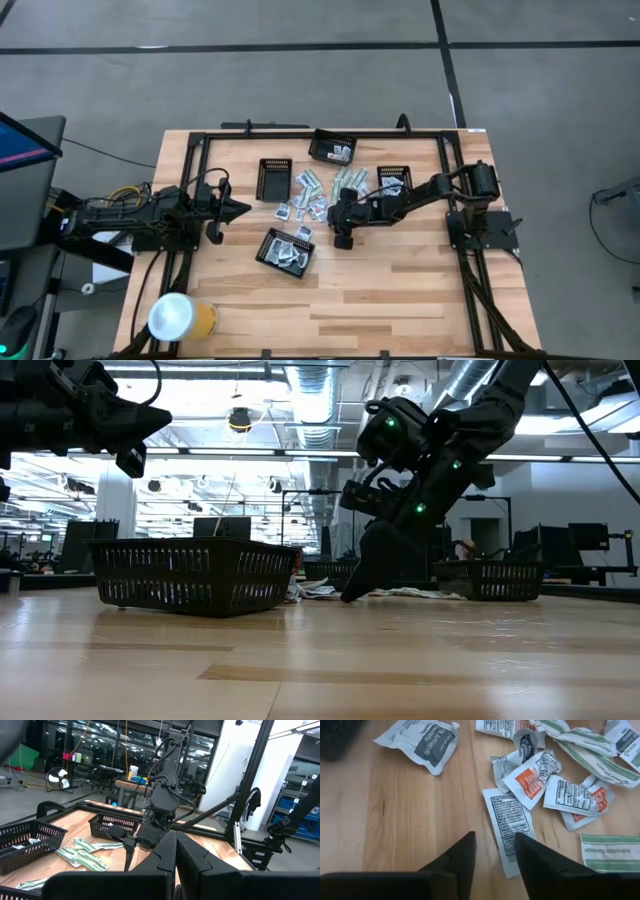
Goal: Pick & Place First Aid Supplies
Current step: Put the orange ointment pack into the top black bin
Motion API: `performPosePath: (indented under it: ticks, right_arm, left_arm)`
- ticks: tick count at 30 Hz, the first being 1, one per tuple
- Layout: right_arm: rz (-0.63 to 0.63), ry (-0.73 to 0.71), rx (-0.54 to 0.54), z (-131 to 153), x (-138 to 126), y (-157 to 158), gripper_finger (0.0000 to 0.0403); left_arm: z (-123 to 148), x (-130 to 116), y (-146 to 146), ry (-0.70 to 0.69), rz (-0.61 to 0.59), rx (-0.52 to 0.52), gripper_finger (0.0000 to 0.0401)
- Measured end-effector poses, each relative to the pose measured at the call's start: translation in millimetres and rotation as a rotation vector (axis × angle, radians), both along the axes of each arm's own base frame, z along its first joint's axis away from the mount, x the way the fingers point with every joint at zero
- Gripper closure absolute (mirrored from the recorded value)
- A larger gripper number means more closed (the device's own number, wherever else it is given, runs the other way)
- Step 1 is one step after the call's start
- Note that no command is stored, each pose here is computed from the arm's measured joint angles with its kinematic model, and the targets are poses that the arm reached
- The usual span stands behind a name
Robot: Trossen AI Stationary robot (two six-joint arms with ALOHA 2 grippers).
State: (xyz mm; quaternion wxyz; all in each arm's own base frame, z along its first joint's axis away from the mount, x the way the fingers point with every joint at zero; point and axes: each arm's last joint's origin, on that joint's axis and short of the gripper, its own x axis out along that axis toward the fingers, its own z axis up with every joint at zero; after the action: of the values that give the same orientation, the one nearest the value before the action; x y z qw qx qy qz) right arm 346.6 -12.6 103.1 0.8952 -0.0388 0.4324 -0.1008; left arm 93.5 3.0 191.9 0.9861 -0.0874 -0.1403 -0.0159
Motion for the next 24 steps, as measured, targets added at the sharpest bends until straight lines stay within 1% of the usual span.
performPosePath:
  ticks: [7, 10, 14, 18, 21, 24]
  right_arm:
    - [0.004, 0.043, 0.013, -2.5, -3.1, -1.4, 0.0356]
    - [0.018, 0.05, 0.038, -3.2, -3.7, -0.8, 0.0392]
    - [0.004, 0.052, 0.077, 0.5, -5.9, -0.7, 0.0395]
    - [0.001, 0.08, 0.082, 11.5, -13.7, -0.5, 0.0401]
    - [0.002, 0.09, 0.083, 24.3, -20.8, -0.7, 0.0402]
    - [0.015, 0.029, 0.07, 48.9, -24.4, -1.2, 0.0402]
  left_arm:
    - [0.0, 0.0, 0.0, 0.0, 0.0, 0.0, 0.0393]
    - [0.0, 0.0, 0.0, 0.0, 0.0, 0.0, 0.0393]
    - [0.0, 0.0, 0.0, 0.0, 0.0, 0.0, 0.0393]
    - [0.0, 0.0, 0.0, 0.0, 0.0, 0.0, 0.0393]
    - [0.0, 0.0, 0.0, 0.0, 0.0, 0.0, 0.0393]
    - [0.0, 0.0, 0.0, 0.0, 0.0, 0.0, 0.0393]
